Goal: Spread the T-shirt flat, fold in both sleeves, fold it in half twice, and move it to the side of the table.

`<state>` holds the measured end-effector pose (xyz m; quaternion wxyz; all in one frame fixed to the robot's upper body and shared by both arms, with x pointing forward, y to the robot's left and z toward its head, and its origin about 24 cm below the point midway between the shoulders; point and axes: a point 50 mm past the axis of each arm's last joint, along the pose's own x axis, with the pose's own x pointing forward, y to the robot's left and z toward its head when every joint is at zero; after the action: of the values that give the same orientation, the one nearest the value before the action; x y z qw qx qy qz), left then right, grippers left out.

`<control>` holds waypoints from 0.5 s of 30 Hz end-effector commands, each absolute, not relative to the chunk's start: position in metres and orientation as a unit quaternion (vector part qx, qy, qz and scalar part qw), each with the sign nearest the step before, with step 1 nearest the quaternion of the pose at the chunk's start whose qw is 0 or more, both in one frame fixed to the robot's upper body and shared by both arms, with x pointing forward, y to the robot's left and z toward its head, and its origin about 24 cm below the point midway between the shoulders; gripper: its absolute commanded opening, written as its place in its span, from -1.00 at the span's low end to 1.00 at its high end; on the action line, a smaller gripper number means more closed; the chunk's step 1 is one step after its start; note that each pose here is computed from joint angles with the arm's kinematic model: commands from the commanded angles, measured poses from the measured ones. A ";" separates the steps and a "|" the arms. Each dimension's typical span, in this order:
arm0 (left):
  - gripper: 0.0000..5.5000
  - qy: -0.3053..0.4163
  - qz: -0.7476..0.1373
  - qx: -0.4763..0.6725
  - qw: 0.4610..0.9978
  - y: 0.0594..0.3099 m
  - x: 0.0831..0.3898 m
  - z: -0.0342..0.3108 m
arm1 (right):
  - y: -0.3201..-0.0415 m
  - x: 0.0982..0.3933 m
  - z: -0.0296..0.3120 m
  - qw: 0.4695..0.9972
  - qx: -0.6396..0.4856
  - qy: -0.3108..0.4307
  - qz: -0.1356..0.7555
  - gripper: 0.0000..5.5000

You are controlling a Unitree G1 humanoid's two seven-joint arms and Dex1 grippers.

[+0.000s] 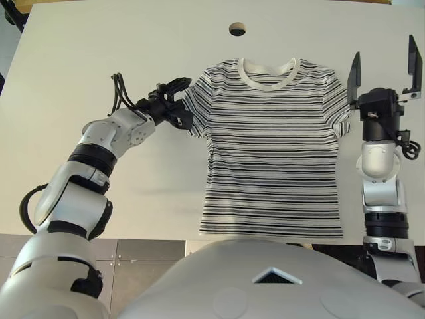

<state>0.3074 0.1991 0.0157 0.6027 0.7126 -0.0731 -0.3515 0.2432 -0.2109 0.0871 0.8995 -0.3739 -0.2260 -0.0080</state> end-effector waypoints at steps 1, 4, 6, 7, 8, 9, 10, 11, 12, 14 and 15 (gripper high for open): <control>-0.18 -0.039 -0.381 0.712 0.589 0.203 0.295 -0.003 | -0.212 0.245 0.089 0.898 -0.376 -0.230 -0.011 0.41; -0.31 -0.036 -0.377 0.711 0.592 0.204 0.294 -0.004 | -0.214 0.244 0.088 0.898 -0.377 -0.229 -0.012 0.41; -0.45 -0.034 -0.373 0.709 0.598 0.206 0.293 -0.004 | -0.214 0.244 0.088 0.898 -0.376 -0.228 -0.012 0.41; -0.47 -0.034 -0.370 0.708 0.600 0.206 0.293 -0.004 | -0.214 0.244 0.088 0.898 -0.376 -0.228 -0.011 0.41; -0.55 -0.033 -0.367 0.708 0.603 0.206 0.293 -0.004 | -0.214 0.244 0.088 0.898 -0.376 -0.228 -0.012 0.41; -0.61 -0.033 -0.365 0.707 0.604 0.207 0.293 -0.004 | -0.214 0.244 0.088 0.898 -0.376 -0.228 -0.012 0.41; -0.65 -0.033 -0.364 0.707 0.606 0.207 0.292 -0.004 | -0.215 0.244 0.088 0.898 -0.377 -0.228 -0.012 0.41; -0.70 -0.036 -0.361 0.706 0.608 0.206 0.292 -0.004 | -0.215 0.244 0.088 0.898 -0.377 -0.227 -0.012 0.41; -0.73 -0.041 -0.357 0.704 0.612 0.205 0.293 -0.003 | -0.215 0.244 0.088 0.898 -0.377 -0.227 -0.012 0.41; -0.86 -0.053 -0.348 0.698 0.623 0.201 0.293 -0.001 | -0.216 0.244 0.088 0.898 -0.377 -0.228 -0.013 0.41; -0.91 -0.061 -0.341 0.694 0.631 0.199 0.294 0.001 | -0.216 0.243 0.088 0.898 -0.376 -0.228 -0.013 0.41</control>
<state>0.3054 0.2008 0.0161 0.6272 0.7038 -0.0761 -0.3247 0.2431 -0.2132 0.0865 0.8987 -0.3761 -0.2253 -0.0102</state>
